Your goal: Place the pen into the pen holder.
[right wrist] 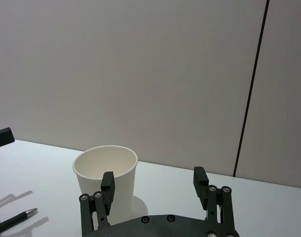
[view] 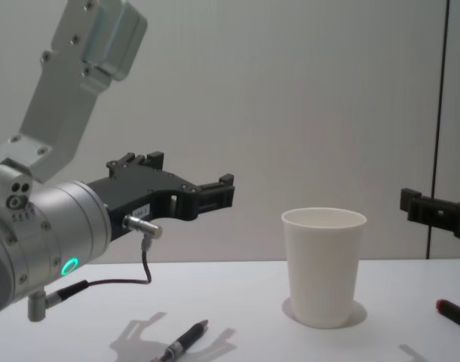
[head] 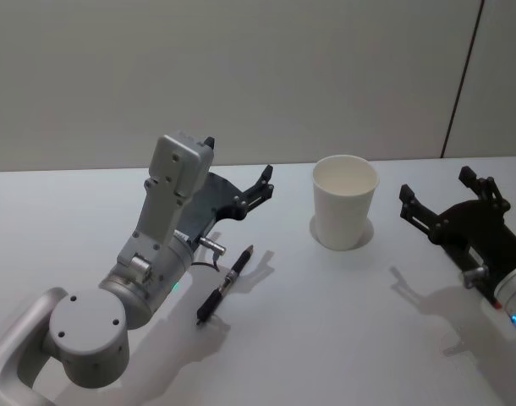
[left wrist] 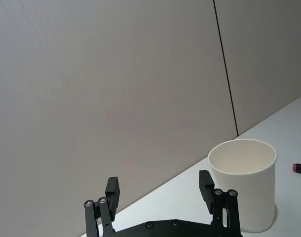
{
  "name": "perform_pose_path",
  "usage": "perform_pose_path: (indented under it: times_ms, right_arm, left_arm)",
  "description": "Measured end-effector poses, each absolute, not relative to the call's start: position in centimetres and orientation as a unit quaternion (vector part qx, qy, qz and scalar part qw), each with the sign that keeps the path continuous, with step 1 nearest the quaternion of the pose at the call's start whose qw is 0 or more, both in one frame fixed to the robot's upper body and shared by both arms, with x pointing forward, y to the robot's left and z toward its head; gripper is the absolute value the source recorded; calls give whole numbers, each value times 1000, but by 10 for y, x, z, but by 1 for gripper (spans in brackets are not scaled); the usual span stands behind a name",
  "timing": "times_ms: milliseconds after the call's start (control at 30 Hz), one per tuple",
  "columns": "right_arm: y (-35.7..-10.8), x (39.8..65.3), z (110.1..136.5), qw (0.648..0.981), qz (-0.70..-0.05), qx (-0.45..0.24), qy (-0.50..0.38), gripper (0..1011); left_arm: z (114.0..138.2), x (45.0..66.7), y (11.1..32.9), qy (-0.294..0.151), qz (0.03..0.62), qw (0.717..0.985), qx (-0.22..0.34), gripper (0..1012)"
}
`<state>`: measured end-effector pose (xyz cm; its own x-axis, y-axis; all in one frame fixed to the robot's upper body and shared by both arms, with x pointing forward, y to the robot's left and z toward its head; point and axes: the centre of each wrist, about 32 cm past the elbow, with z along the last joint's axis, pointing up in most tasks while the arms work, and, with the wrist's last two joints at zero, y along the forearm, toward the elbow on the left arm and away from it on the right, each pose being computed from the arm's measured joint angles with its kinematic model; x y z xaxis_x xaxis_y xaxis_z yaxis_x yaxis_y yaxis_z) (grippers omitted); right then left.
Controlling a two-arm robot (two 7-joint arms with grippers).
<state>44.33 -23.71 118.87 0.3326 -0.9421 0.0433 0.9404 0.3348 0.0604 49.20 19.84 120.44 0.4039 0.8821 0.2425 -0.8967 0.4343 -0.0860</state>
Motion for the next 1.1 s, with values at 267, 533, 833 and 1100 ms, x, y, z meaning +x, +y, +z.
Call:
perform_pose_path:
  times_ms: [267,533,833,1100]
  right_arm:
    - [-237,443,1189,816,-577,12,-35,1001]
    - [-237,443,1189,816,-577,12,-35,1001]
    - [-237,443,1189,816,-577,12,-35,1002]
    - [-237,443,1189,816,-577,12,-35,1001]
  left_arm:
    - [1204,492,198,-126,531,837,29,1001]
    - [1204,492,198,-126,531,837,29,1001]
    - [1204,492,198,-126,531,837,29,1001]
    - [1204,492,198,-126,531,837,29,1001]
